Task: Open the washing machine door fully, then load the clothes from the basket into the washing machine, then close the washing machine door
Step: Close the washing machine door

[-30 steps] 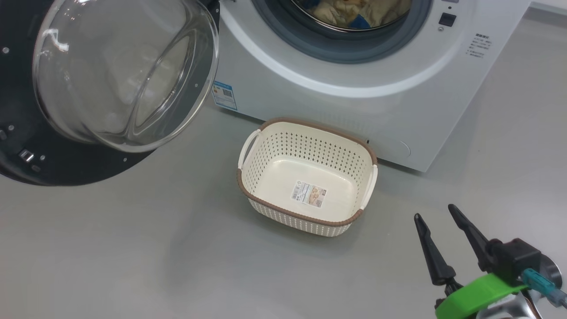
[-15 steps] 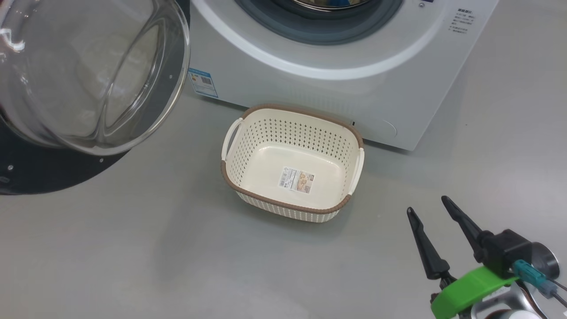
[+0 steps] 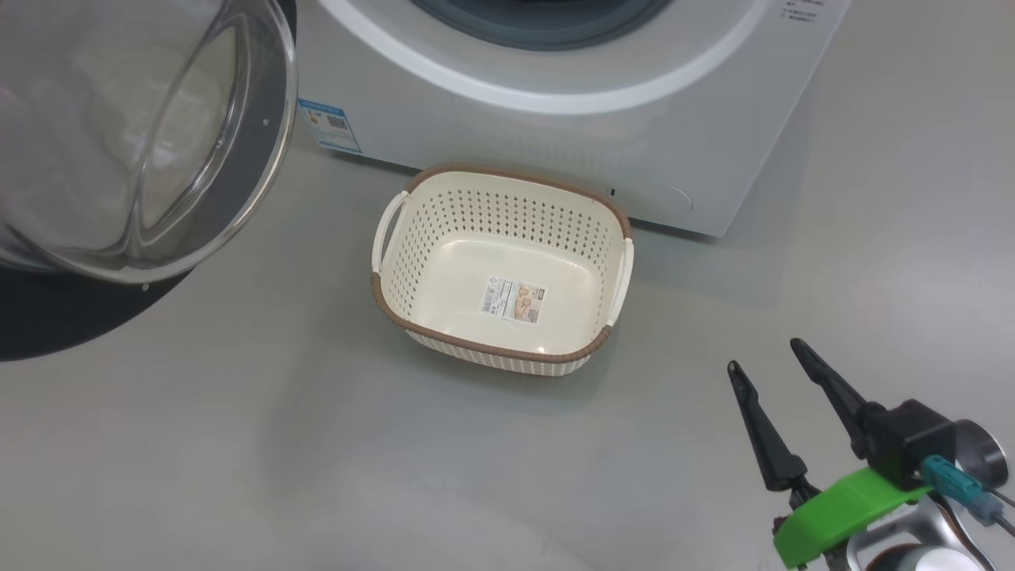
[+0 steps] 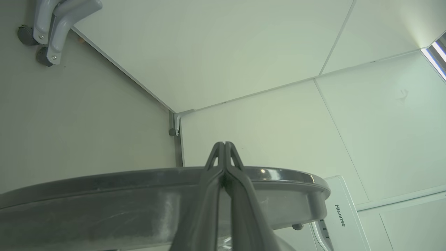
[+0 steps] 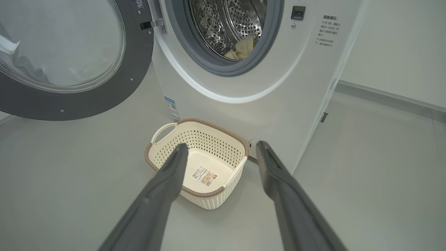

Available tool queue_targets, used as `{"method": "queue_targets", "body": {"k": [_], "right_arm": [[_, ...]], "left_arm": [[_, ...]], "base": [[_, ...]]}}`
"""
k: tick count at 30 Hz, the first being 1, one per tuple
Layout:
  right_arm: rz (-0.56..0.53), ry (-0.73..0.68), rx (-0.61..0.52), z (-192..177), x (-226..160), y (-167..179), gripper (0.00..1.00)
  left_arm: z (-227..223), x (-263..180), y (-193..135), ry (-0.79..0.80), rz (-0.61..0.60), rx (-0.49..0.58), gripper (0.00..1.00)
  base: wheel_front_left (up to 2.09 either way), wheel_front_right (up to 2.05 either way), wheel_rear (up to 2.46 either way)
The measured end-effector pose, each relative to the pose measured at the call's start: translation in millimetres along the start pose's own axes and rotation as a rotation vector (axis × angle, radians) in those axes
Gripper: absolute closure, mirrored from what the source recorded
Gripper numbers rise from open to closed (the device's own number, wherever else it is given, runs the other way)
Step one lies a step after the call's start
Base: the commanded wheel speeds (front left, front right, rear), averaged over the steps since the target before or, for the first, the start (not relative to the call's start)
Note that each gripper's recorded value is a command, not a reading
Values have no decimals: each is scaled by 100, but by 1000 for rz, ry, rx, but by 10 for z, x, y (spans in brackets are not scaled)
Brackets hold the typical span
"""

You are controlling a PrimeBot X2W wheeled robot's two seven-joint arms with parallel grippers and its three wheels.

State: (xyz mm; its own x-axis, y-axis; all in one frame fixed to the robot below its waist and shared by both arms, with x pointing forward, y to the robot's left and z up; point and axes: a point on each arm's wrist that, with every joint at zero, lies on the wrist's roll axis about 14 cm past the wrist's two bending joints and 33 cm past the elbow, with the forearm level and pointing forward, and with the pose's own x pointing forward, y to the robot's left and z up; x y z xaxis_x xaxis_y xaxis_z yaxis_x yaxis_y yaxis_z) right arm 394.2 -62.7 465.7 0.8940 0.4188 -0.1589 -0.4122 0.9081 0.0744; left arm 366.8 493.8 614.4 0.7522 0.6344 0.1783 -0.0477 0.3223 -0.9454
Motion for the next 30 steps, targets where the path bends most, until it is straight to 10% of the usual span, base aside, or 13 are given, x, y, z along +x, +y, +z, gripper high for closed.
{"method": "queue_targets", "body": {"k": [30], "right_arm": [[6, 13, 9, -44, 136, -34, 0]], "left_arm": [[-256, 103, 256, 197, 82, 45, 100]], "base": [[0, 0, 0]]}}
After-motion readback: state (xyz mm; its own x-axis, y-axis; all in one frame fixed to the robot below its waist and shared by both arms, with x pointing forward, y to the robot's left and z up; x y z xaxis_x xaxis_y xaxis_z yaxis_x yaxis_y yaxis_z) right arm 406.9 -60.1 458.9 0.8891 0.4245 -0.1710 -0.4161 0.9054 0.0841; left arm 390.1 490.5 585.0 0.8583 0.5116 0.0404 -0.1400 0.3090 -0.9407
